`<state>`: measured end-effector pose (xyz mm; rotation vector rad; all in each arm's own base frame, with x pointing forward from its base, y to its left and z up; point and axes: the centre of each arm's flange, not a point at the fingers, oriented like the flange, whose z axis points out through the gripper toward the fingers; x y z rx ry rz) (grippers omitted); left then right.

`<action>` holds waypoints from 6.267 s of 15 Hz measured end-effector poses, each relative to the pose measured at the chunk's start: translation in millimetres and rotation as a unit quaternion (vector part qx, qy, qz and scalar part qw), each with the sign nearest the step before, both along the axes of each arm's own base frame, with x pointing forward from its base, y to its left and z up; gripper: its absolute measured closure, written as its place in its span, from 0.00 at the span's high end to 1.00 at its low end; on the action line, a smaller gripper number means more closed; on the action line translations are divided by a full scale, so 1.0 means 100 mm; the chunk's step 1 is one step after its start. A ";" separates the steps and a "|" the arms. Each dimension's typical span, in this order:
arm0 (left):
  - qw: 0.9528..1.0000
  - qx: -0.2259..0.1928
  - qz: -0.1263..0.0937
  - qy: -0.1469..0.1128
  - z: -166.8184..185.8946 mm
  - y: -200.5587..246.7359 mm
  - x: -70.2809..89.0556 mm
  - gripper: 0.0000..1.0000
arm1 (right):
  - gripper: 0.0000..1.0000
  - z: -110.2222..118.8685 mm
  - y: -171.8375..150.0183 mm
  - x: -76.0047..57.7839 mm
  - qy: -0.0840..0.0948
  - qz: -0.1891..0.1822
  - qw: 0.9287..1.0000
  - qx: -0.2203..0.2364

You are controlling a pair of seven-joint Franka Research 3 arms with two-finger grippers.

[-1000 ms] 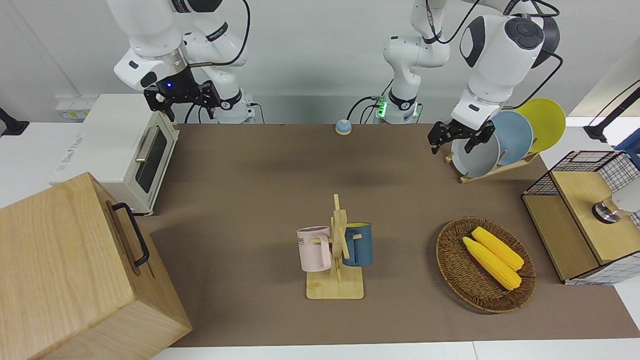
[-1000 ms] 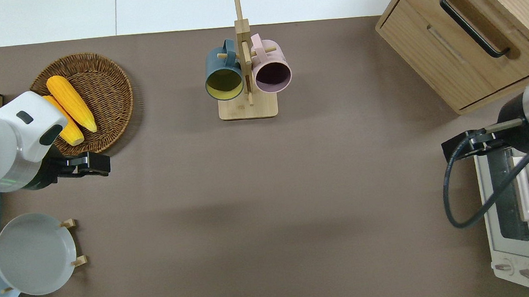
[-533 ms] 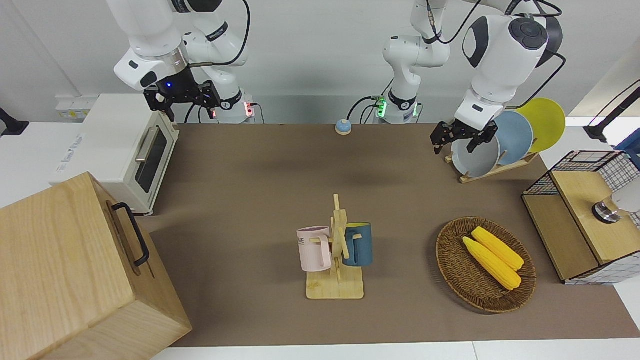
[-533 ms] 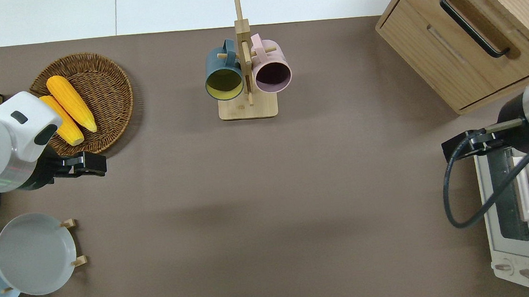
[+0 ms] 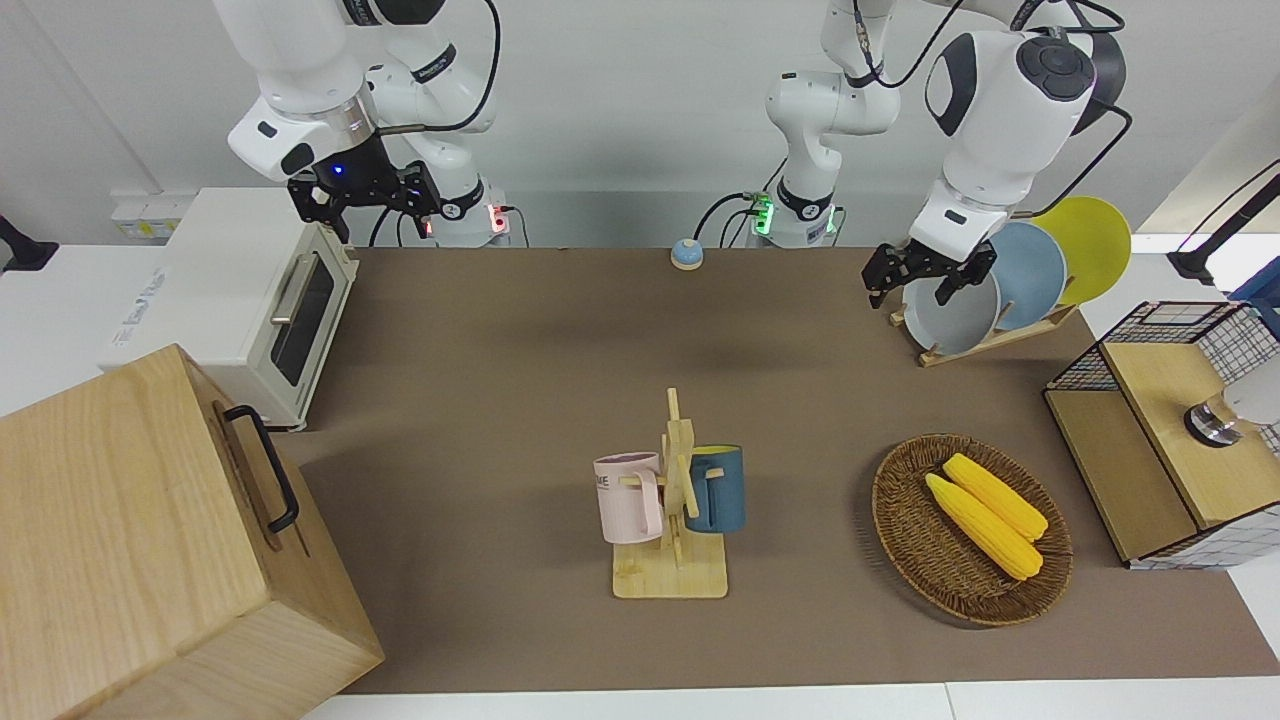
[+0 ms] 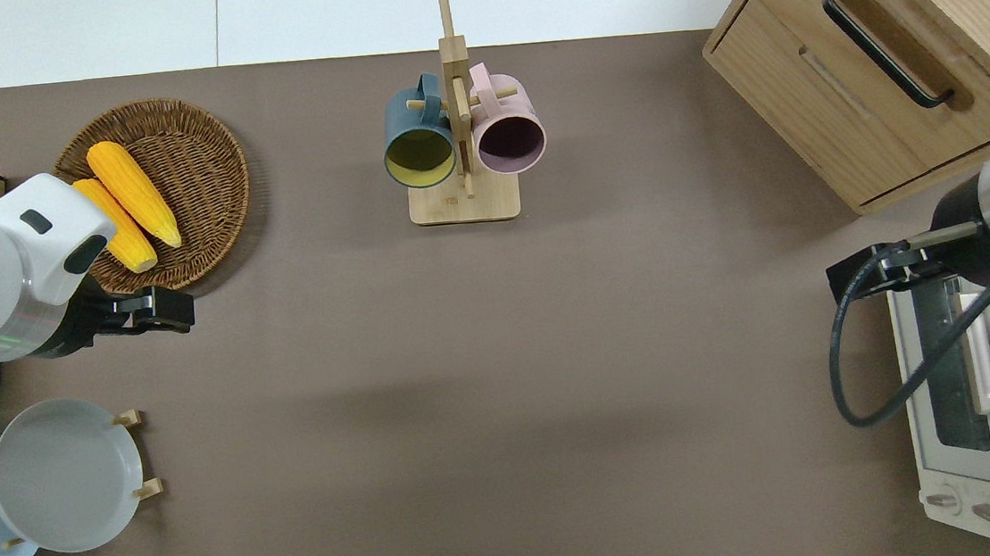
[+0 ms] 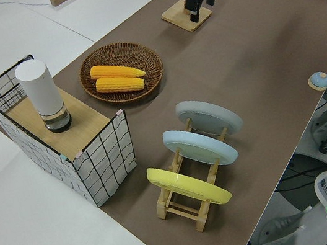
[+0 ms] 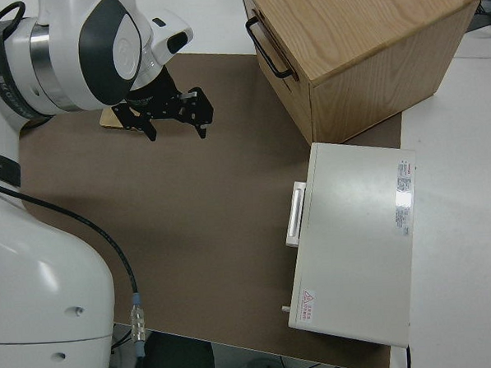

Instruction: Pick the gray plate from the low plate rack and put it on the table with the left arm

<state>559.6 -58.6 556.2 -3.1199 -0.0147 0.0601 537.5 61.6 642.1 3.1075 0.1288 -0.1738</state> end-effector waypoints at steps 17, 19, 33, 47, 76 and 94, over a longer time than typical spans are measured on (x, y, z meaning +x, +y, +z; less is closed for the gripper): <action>0.970 0.242 -0.008 0.011 0.06 0.95 -0.82 1.00 | 0.99 0.00 0.00 0.00 0.000 0.000 1.000 0.000; 0.967 0.253 0.004 0.021 0.00 1.13 -0.86 1.00 | 0.99 0.00 0.00 0.00 0.000 0.000 1.000 0.000; 0.981 0.167 0.085 0.048 -0.86 1.62 -1.07 1.00 | 0.99 0.00 0.00 0.00 0.000 0.000 1.000 0.000; 0.987 0.097 0.120 0.047 -1.24 1.71 -1.17 0.74 | 0.99 0.00 0.00 0.00 0.000 0.000 1.000 0.000; 0.988 0.074 0.128 0.039 -0.32 1.49 -0.99 0.10 | 0.99 0.00 0.00 0.00 0.000 0.000 1.000 0.000; 0.969 -0.182 0.148 0.081 0.19 0.92 -0.91 0.10 | 0.99 0.00 0.00 0.00 0.000 0.000 1.000 0.000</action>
